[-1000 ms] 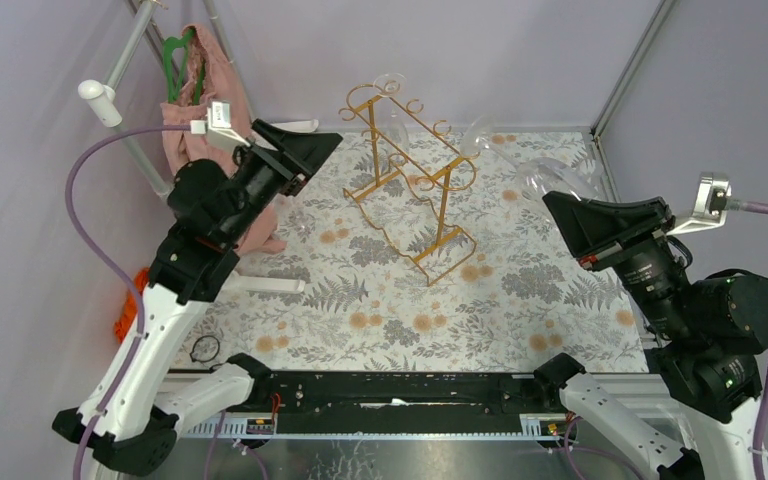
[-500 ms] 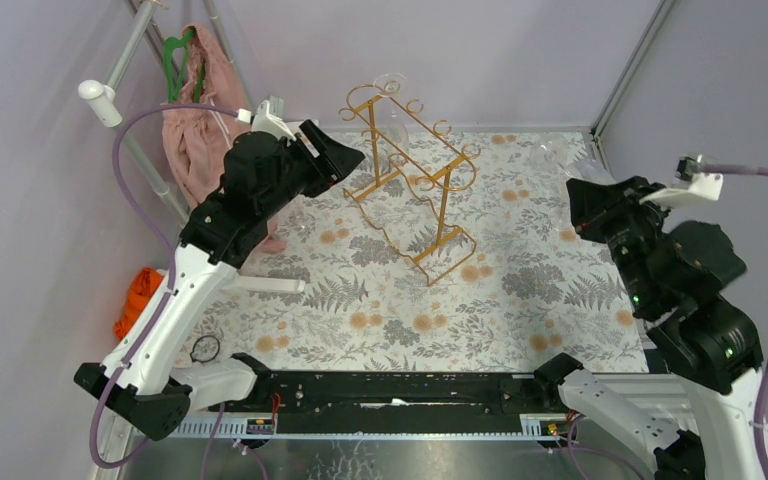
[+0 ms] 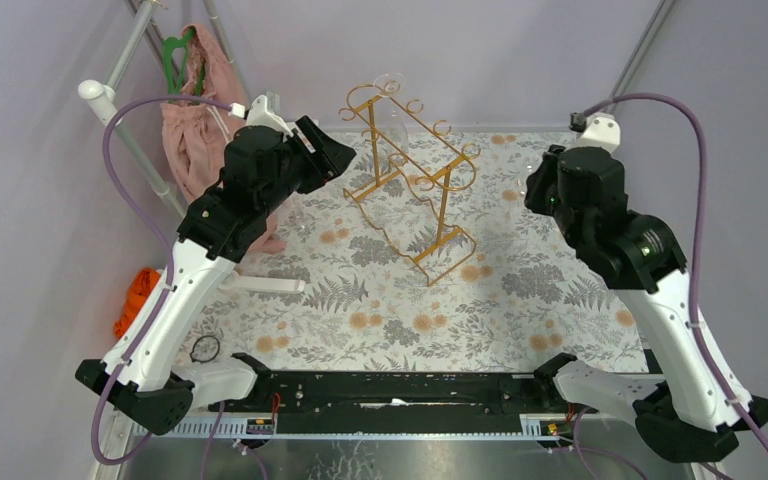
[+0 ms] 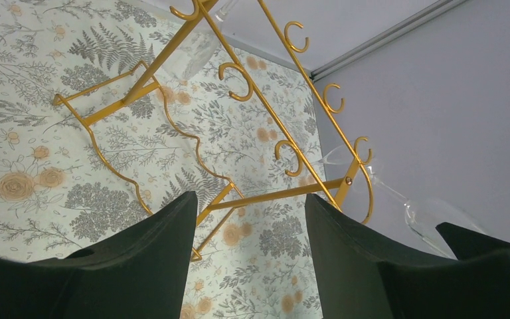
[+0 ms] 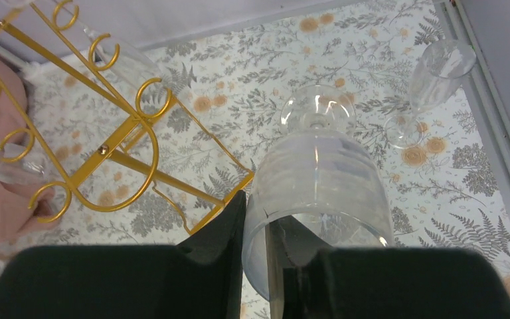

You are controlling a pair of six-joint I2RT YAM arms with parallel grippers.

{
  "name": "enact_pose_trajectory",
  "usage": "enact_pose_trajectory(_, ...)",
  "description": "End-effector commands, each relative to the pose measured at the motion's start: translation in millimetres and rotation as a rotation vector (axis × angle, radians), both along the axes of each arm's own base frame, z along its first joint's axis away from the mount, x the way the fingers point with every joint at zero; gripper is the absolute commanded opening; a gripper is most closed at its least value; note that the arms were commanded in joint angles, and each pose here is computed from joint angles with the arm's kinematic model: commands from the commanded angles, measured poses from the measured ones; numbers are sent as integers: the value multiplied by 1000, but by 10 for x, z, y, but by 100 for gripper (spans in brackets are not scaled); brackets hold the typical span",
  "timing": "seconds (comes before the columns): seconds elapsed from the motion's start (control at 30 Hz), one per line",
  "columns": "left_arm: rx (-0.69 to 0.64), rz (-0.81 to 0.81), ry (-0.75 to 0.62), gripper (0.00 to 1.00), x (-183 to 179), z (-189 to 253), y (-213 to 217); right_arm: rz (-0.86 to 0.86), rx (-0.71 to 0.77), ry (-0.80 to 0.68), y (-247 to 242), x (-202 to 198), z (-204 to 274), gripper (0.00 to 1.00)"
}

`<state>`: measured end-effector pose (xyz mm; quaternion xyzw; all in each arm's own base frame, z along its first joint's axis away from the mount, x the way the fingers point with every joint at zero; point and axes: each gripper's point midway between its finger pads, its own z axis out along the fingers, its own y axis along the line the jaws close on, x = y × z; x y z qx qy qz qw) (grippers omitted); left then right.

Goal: Take the wine glass off the wine glass rack

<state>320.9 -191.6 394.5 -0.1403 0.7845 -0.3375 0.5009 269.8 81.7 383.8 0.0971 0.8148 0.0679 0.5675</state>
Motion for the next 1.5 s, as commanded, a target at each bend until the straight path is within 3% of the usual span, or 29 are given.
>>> enact_pose_trajectory(0.0, 29, 18, -28, 68, -33, 36, 76, 74, -29, 21, 143, 58, 111, 0)
enact_pose_trajectory(0.43, 47, -10, -38, 71, -76, 29, 67, 223, -68, 182, 445, 292, -147, 0)
enact_pose_trajectory(0.6, 54, -22, -40, 72, -85, 19, 55, 208, 35, 236, 189, 623, -301, 0)
enact_pose_trajectory(0.9, 67, -30, -47, 73, -74, 25, 51, 200, 25, 386, 126, 1182, -743, 0)
enact_pose_trajectory(1.47, 77, -39, -46, 77, -61, 6, 34, 163, -3, 593, -84, 1655, -1509, 0)
